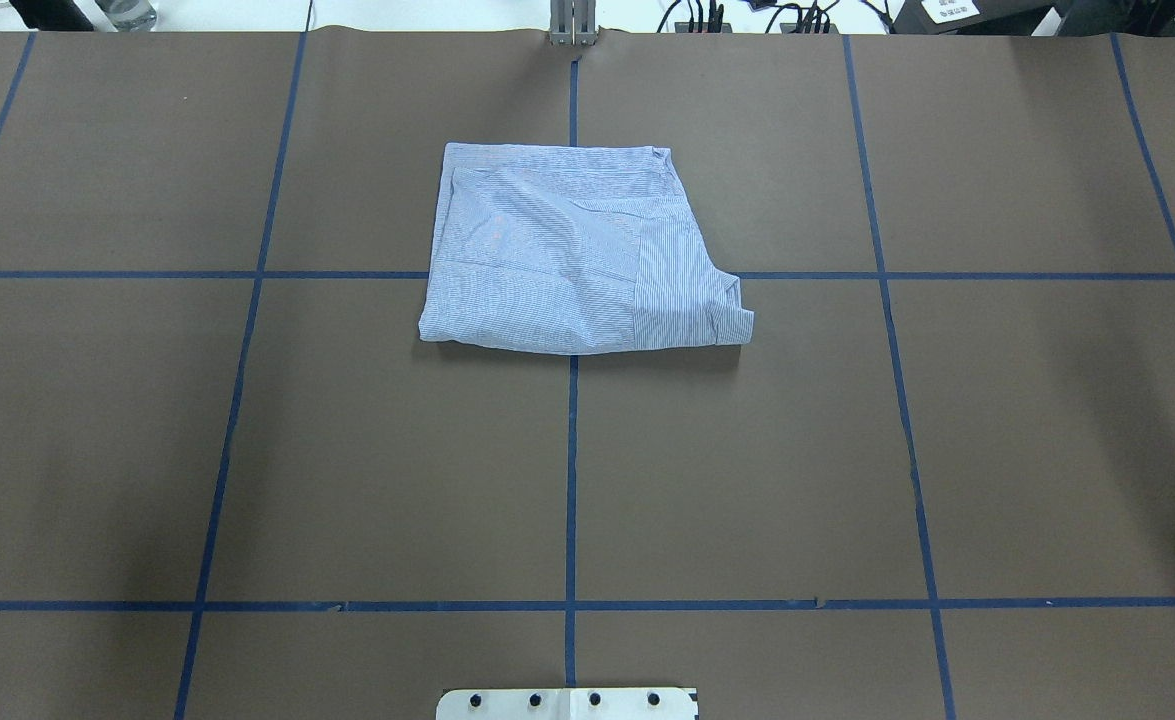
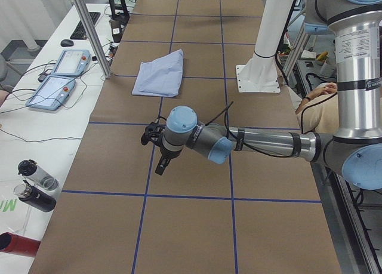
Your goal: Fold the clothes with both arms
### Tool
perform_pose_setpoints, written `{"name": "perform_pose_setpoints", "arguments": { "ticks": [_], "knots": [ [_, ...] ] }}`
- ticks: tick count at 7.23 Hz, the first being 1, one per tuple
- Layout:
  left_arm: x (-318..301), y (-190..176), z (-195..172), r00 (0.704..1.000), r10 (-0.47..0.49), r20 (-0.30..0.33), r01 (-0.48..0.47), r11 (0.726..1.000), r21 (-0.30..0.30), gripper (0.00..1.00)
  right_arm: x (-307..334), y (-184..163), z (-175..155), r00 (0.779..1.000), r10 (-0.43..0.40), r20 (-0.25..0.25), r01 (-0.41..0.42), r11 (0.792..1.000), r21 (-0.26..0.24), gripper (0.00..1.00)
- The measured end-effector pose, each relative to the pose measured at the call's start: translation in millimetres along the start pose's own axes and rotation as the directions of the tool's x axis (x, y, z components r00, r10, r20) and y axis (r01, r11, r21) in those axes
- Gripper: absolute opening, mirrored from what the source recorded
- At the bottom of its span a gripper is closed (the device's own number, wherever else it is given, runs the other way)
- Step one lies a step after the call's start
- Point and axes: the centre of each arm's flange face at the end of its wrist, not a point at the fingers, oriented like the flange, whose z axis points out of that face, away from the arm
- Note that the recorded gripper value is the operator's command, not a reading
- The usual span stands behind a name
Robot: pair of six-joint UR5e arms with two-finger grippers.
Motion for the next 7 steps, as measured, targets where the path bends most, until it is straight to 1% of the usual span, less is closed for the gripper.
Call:
{"name": "perform_pose_setpoints", "arguments": {
  "ticks": [2,4,5,7],
  "knots": [
    [-17.1,6.4,-4.6,1.0,-0.008,0.012,0.008,1.0,0.007,1.0,3.6,0.0,-2.8,1.0,0.01,0.001,-0.01,1.0,0.004,1.0],
    [-17.4,5.2,-7.2,1.0,-0.008,0.01,0.008,1.0,0.014,1.0,1.0,-0.1,-1.0,0.998,0.022,0.056,-0.022,1.0,-0.004,1.0],
    [-17.1,5.5,-7.7,1.0,-0.006,0.009,0.006,1.0,0.017,1.0,-0.7,0.8,-1.6,0.997,0.022,0.072,-0.022,1.0,-0.004,1.0],
    [-16.6,9.3,-7.8,1.0,-0.005,0.008,0.005,1.0,0.017,1.0,1.5,5.8,1.3,0.997,0.027,0.072,-0.026,1.0,-0.009,1.0]
  ]
}}
